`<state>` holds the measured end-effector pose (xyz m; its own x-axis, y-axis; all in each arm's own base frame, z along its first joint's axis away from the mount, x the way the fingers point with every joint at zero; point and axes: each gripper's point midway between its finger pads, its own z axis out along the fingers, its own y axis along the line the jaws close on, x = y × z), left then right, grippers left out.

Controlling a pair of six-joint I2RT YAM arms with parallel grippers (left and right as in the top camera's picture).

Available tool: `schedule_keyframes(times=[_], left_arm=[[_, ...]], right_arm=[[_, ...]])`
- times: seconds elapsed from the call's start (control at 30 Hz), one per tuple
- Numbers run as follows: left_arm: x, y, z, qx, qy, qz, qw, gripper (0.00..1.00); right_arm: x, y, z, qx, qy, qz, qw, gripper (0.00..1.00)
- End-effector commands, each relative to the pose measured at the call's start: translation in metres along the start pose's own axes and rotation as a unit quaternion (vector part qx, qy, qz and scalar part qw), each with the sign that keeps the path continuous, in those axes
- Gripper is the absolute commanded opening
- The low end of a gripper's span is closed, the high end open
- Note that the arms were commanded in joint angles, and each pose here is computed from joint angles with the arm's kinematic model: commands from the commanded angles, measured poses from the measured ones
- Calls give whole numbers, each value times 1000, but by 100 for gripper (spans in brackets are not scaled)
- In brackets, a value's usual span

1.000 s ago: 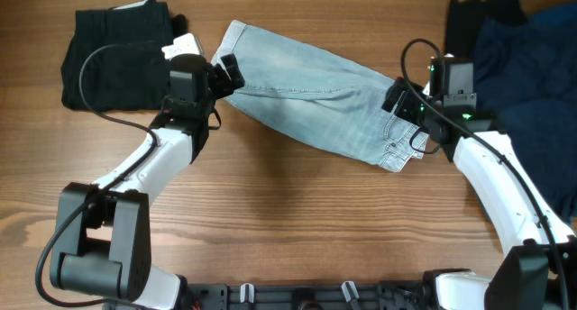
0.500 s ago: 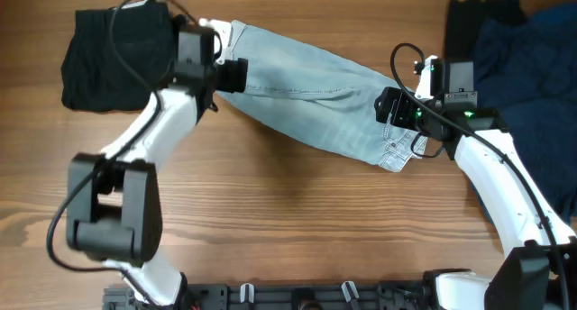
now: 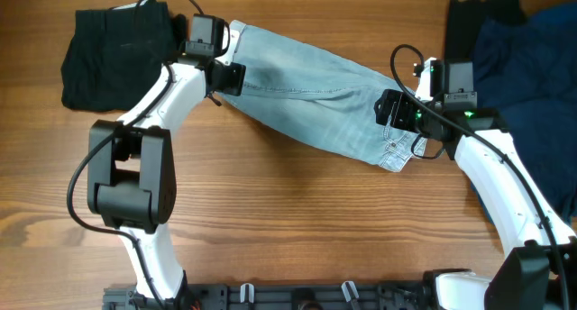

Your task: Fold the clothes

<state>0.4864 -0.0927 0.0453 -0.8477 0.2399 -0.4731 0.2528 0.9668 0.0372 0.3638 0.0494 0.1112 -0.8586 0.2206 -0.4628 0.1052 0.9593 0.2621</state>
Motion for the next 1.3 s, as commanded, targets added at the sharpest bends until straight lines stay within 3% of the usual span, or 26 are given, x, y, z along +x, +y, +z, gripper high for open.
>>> schedule_keyframes(times=[0.0, 0.23, 0.47, 0.53, 0.63, 0.83, 0.97, 1.0, 1.03, 1.07, 1.27], left_arm=[[3, 1, 3, 4, 7, -13, 1000, 60], [14, 1, 20, 5, 25, -15, 1000, 51], [12, 1, 25, 5, 18, -15, 1000, 13], [7, 1, 25, 4, 9, -21, 1000, 8], [-12, 3, 16, 4, -13, -50, 999, 4], [-107, 0, -27, 12, -146, -50, 988, 4], [-138, -3, -36, 22, -211, -71, 975, 4], [-143, -5, -35, 24, -223, -69, 972, 10], [-146, -7, -32, 26, -228, -67, 971, 49], [-146, -10, -26, 27, -229, -65, 971, 98], [-123, -15, -7, 28, -180, -64, 981, 100]], right_arm=[[-7, 5, -1, -9, -4, -10, 1000, 98], [-7, 4, -1, -8, -5, -12, 1000, 98], [-7, 4, -1, -8, -5, -13, 1000, 98], [-7, 4, -1, -8, -5, -13, 1000, 98], [-8, 5, -1, -8, -7, -13, 1000, 98], [-11, 1, -1, 3, -13, -12, 1000, 98], [-11, 1, -1, 4, -13, -12, 1000, 98], [-11, 1, -1, 4, -14, -12, 1000, 98], [-11, 1, -1, 4, -14, -12, 1000, 98], [-11, 1, -1, 4, -14, -12, 1000, 98], [-13, 1, -1, 3, -17, -11, 1000, 98]])
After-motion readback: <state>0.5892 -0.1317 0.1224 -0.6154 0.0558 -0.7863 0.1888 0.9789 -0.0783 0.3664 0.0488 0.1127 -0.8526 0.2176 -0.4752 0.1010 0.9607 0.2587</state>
